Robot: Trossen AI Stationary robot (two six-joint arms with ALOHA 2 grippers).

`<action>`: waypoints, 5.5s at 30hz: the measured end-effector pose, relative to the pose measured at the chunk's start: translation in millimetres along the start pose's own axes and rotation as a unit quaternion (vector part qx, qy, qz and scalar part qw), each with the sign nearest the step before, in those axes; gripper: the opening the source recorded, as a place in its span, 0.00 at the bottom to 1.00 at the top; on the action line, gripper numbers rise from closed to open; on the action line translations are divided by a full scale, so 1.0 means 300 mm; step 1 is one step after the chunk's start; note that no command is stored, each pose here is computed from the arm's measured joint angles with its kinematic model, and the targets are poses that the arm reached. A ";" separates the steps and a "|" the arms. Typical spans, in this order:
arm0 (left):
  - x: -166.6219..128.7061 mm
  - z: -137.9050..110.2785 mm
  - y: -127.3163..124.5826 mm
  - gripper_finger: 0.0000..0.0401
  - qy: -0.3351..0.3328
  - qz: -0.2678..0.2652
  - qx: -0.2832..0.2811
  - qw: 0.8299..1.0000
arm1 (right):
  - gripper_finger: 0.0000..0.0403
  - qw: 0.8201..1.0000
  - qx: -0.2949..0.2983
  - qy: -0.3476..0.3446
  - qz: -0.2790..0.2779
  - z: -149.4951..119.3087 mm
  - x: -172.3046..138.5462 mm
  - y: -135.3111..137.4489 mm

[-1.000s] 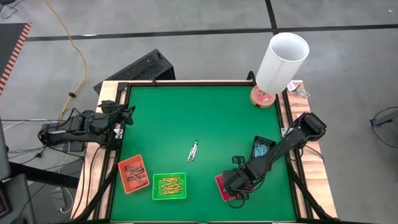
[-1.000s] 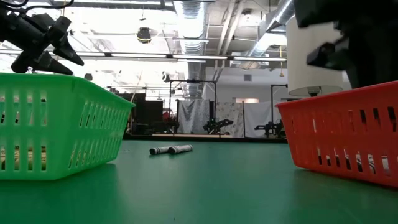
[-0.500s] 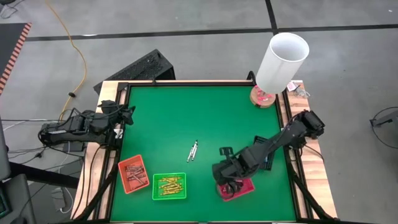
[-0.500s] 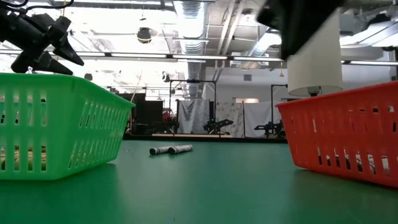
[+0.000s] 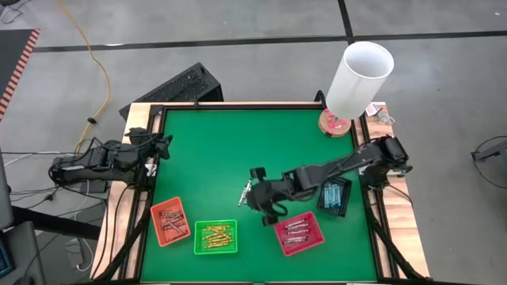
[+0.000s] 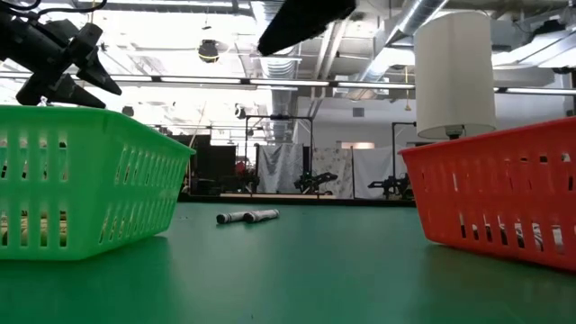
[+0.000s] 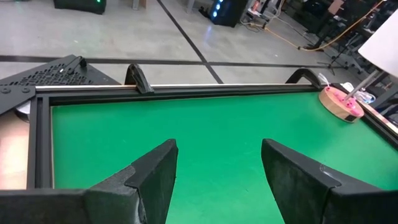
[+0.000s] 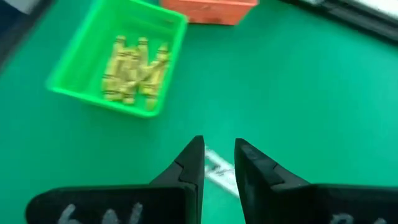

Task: Sort crayons
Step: Put the black crayon into the red bin

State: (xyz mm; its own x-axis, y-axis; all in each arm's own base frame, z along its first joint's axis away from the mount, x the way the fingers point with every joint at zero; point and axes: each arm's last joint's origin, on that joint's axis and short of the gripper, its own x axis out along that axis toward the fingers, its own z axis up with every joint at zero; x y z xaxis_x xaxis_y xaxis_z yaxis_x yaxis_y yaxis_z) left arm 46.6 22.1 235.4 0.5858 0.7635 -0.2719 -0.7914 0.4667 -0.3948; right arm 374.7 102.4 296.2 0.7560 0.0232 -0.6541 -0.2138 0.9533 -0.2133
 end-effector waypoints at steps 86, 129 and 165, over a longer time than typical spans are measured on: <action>0.000 0.000 0.001 0.56 -0.001 0.002 0.001 1.000 | 0.03 0.935 -0.280 0.190 0.105 -0.285 0.405 -0.266; 0.000 -0.002 -0.001 0.56 0.007 -0.006 0.001 1.000 | 0.00 0.911 0.040 0.407 0.053 0.002 -0.009 -0.001; 0.000 -0.001 0.000 0.56 0.003 -0.002 0.001 1.000 | 0.00 0.931 0.154 0.331 -0.034 -0.151 -0.289 0.434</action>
State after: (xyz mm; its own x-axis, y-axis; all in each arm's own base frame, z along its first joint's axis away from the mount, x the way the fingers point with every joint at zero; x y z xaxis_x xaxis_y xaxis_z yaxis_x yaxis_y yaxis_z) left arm 46.7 21.9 235.1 0.5908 0.7583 -0.2755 -0.7889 0.4713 -0.3944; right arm 253.2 210.8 292.2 0.1934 -0.1333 -0.9720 0.0839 0.9893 -0.1190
